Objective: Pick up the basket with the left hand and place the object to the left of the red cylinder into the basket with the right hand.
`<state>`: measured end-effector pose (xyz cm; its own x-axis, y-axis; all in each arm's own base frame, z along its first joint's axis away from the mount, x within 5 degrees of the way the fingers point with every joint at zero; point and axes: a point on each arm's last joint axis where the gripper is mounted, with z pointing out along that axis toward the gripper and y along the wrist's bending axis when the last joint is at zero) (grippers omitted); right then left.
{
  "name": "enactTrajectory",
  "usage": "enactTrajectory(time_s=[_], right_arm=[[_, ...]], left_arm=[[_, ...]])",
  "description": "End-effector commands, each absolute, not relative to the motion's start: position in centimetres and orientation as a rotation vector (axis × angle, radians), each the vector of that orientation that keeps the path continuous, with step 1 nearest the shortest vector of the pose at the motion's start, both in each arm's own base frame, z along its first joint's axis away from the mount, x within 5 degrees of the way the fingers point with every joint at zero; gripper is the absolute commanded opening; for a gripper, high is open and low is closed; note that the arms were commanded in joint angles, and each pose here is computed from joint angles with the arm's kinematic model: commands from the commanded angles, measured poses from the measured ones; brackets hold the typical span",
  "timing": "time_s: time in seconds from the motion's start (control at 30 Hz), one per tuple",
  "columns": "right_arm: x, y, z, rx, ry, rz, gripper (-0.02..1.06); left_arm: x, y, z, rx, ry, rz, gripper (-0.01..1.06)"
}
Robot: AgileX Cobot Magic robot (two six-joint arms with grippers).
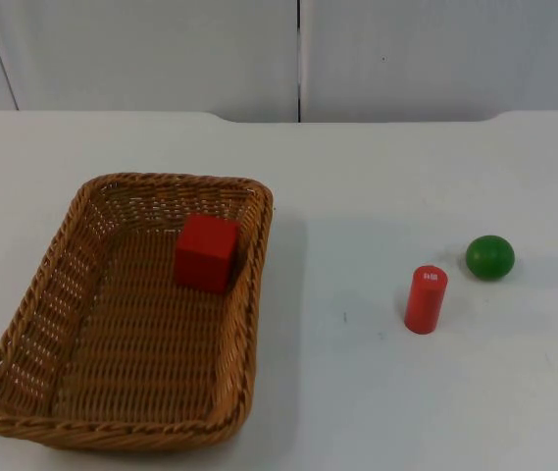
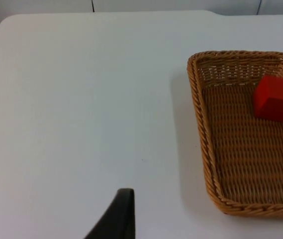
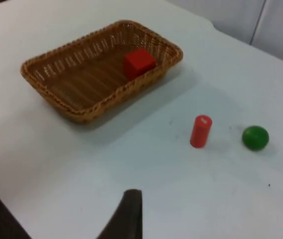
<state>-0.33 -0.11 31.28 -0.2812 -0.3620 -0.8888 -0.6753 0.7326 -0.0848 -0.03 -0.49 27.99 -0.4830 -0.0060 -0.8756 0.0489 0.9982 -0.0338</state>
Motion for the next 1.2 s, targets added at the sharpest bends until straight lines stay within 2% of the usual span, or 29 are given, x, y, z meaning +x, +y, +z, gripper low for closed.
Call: enactTrajectory(time_s=[0.0, 0.33, 0.63, 0.8, 1.17], right_arm=[[-0.4, -0.3, 31.1, -0.785, 1.916, 0.365, 0.87], [0.4, 0.4, 28.4, -0.780, 2.025, 0.373, 0.87], [0.5, 0.5, 28.4, -0.762, 2.007, 0.389, 0.87], [-0.7, -0.5, 28.4, -0.711, 1.922, 0.415, 0.87], [-0.6, -0.4, 28.0, -0.726, 1.945, 0.437, 0.87]], left_arm=[[-0.1, -0.5, 27.9, 0.027, 2.072, -0.065, 1.05], [-0.1, -0.5, 27.9, 0.027, 2.072, -0.065, 1.05], [-0.1, -0.5, 27.9, 0.027, 2.072, -0.065, 1.05], [-0.1, -0.5, 27.9, 0.027, 2.072, -0.065, 1.05], [-0.1, -0.5, 27.9, 0.033, 2.071, -0.067, 1.05]])
